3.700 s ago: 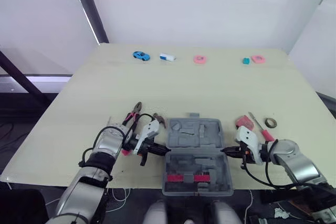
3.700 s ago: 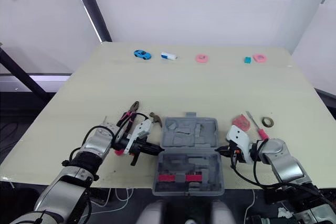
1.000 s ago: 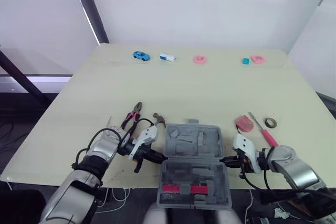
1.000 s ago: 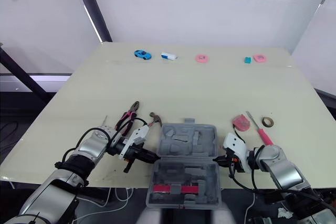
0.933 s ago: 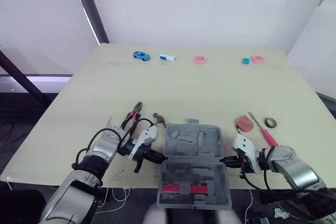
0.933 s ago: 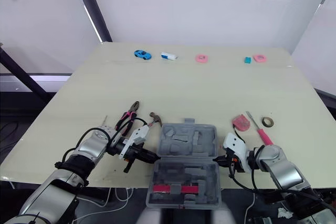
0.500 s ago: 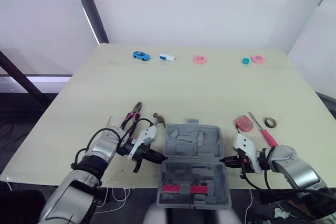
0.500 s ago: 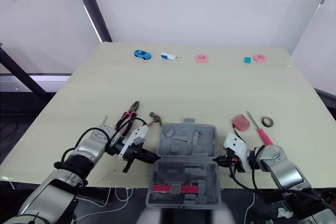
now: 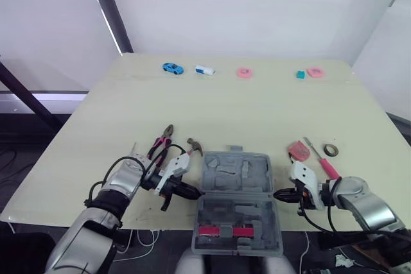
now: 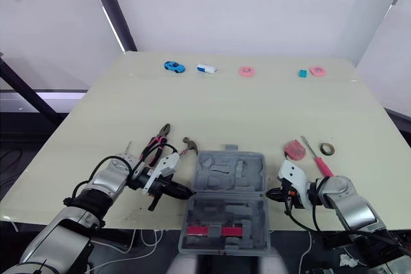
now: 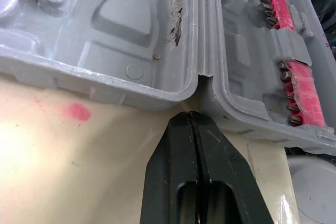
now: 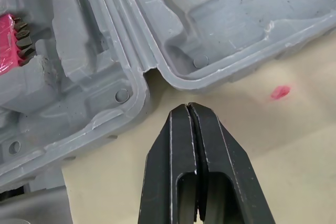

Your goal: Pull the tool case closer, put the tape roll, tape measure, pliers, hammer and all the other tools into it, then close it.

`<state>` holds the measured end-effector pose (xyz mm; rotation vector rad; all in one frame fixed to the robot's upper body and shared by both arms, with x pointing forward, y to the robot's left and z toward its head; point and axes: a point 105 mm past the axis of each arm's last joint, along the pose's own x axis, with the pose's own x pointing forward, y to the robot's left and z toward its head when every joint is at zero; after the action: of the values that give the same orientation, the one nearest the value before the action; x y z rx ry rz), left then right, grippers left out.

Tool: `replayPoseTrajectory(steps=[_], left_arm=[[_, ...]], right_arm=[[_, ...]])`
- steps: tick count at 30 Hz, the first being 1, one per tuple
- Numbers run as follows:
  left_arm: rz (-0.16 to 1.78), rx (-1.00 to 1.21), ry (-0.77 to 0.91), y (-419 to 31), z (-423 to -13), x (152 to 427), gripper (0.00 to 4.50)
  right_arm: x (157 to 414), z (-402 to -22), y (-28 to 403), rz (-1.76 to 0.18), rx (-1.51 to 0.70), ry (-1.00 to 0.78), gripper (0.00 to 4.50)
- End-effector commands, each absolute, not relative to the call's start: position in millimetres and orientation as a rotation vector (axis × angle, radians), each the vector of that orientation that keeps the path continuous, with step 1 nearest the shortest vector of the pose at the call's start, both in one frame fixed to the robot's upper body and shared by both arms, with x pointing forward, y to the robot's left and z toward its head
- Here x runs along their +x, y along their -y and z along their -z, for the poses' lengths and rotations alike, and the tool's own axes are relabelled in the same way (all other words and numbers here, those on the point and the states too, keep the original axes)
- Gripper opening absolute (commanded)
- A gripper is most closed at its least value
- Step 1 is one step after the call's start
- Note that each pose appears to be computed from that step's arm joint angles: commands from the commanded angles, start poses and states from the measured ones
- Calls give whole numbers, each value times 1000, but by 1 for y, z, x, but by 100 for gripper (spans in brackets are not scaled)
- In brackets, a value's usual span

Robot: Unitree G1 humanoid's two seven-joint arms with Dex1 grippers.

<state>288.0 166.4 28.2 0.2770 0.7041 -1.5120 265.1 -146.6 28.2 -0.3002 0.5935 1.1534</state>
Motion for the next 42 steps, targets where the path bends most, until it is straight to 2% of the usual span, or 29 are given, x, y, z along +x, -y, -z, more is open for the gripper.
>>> replayPoseTrajectory(steps=[1,9,13,18,23,26,37,40,42], left_arm=[[1528,288,-714,-176,-34,287,7],[1491,213,-682,-186,-49,284,7],[1464,212,-634,-194,-62,276,7],[1381,163,-487,-199,-83,270,7],[1213,124,-357,-213,-97,266,7],[1042,114,-308,-238,-98,261,7],[619,89,-272,-297,-85,239,7],[553,95,-279,-311,-82,231,87],[512,95,-283,-320,-80,227,184]], right_arm=[[267,-37,151,-1144,-306,-563,0],[262,-44,169,-1076,-301,-515,0],[260,-56,189,-985,-300,-424,0],[254,-74,216,-863,-280,-277,0],[242,-86,242,-731,-207,-182,0],[235,-96,266,-588,-144,-100,0],[193,-86,321,-385,-79,-110,0],[182,-81,332,-365,-76,-126,84],[175,-79,340,-348,-71,-129,181]])
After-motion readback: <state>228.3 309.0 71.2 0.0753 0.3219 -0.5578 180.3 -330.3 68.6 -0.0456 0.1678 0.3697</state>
